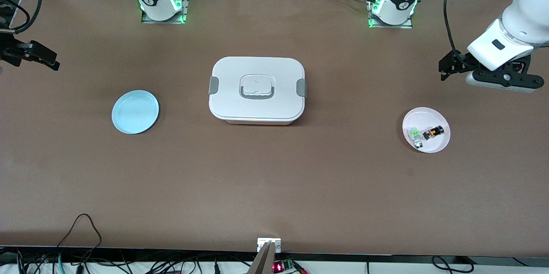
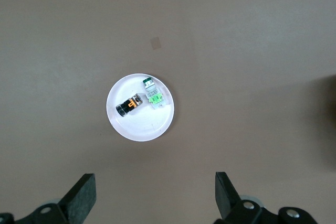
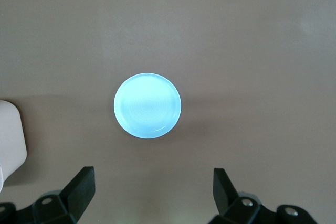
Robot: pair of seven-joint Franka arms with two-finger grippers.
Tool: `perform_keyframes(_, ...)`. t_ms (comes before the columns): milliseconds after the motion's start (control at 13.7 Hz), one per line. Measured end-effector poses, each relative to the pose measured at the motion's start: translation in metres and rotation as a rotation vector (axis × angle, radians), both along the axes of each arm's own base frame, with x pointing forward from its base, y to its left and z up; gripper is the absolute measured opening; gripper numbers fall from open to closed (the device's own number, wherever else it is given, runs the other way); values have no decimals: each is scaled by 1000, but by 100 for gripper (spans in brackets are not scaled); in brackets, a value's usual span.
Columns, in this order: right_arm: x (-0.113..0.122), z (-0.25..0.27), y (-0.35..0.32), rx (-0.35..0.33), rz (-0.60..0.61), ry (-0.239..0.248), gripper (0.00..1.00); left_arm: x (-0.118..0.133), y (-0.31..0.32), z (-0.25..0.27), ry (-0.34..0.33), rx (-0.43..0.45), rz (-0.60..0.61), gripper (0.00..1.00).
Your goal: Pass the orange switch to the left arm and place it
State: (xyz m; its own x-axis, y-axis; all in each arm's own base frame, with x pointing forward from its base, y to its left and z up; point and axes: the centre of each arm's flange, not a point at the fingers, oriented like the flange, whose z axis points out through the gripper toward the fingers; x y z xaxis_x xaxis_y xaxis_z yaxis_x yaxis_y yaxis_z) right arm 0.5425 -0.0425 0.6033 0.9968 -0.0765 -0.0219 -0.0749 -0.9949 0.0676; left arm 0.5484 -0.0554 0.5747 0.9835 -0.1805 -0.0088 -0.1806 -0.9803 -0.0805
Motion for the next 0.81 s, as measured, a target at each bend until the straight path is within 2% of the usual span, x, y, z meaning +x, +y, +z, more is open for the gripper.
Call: perform_keyframes(806, 0, 2, 1, 0, 2, -5, 100, 0, 5, 0, 5, 1, 10, 100)
